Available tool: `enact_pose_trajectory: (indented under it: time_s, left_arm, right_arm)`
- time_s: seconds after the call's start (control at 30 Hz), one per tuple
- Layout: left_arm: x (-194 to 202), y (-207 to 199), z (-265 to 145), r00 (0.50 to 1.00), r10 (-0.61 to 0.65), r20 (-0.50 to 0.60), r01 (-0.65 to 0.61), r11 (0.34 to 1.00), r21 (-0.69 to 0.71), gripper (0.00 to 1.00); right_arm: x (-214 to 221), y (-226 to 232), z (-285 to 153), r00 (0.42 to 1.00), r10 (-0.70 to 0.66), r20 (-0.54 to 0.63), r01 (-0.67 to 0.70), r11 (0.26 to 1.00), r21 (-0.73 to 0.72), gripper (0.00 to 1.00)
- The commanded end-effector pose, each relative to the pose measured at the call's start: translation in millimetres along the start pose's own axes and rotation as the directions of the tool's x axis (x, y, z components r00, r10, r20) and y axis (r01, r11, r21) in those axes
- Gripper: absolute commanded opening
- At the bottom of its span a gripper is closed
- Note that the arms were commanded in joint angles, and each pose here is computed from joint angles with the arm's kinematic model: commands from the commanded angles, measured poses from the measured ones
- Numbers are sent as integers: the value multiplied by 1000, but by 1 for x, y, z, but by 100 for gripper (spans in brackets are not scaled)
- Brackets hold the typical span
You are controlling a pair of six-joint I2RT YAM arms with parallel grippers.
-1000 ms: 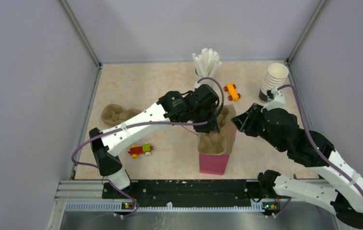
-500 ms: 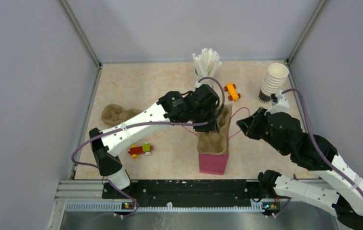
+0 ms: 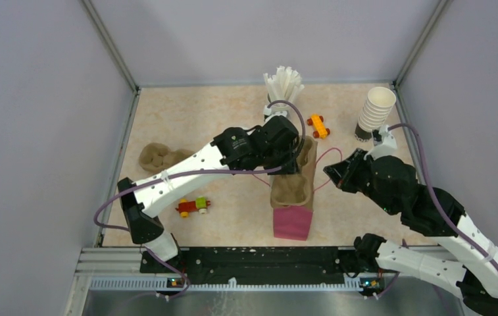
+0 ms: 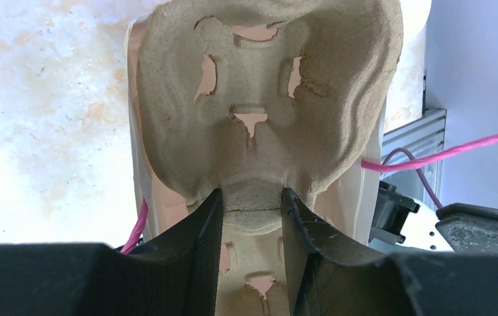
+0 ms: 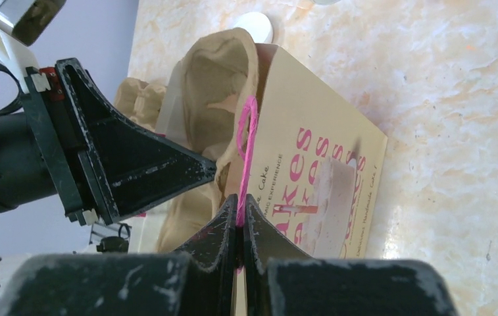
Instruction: Pack the takeout coffee
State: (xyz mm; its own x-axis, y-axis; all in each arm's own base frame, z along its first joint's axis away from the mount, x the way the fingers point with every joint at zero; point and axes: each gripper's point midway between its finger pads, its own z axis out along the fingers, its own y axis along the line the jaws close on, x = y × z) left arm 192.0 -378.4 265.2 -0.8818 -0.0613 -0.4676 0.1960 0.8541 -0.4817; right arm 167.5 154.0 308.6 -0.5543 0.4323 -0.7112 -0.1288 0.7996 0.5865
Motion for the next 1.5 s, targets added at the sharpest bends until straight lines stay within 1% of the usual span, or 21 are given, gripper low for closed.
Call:
enact_pose_trajectory:
  time_s: [0.0, 0.07, 0.2, 0.27, 0.47, 0.57, 0.7, 0.83, 1.0, 1.07, 1.33, 1.4, 1.47]
  left_arm:
    - [-18, 1, -15, 995, -18, 98, 18, 1000, -4, 11]
    - [-14, 4, -13, 996, -22, 89, 22, 1000, -3, 11]
    - [1, 8, -6, 999, -34, 21, 35, 999, -21, 11]
    - [3, 7, -6, 999, -34, 17, 34, 999, -11, 12]
    - [-19, -13, -21, 991, -90, 96, 83, 994, 75, 12]
    - [-22, -14, -22, 991, -85, 105, 78, 995, 70, 12]
    - [-16, -9, -20, 993, -82, 85, 77, 996, 54, 11]
    - [-20, -2, -26, 990, -78, 114, 75, 997, 37, 12]
    - [-31, -12, -40, 981, -113, 157, 99, 990, 98, 13]
    - [-29, -18, -40, 984, -116, 138, 99, 988, 121, 13]
    - [5, -3, -30, 995, -102, -17, 103, 994, 38, 13]
    - [12, 8, -29, 996, -87, -32, 87, 996, -6, 13]
    - [12, 15, -26, 998, -58, -14, 57, 998, -28, 13]
  right_arm:
    - [6, 3, -3, 1000, -13, -14, 13, 999, -40, 0]
    - [7, 3, -4, 1000, -10, -21, 9, 999, -46, 0]
    - [5, 2, -5, 1000, -7, -9, 7, 999, -43, 0]
    - [5, 2, -5, 1000, -12, -10, 12, 999, -44, 0]
    - [5, 5, -7, 1000, -19, -19, 18, 998, -54, 0]
    - [4, 7, -6, 1000, -16, -17, 15, 998, -62, 0]
    - [3, 8, -7, 1000, -14, -16, 13, 998, -69, 0]
    - [2, 9, -8, 1000, -16, -12, 15, 997, -72, 0]
    - [2, 9, -9, 1000, -20, -16, 18, 997, -76, 0]
    - [3, 8, -10, 1000, -20, -18, 18, 997, -75, 0]
    - [4, 6, -5, 1000, -15, -11, 14, 998, -61, 0]
    - [3, 6, -3, 1000, -15, -6, 15, 998, -56, 0]
    - [2, 8, -3, 1000, -16, -1, 16, 998, -60, 0]
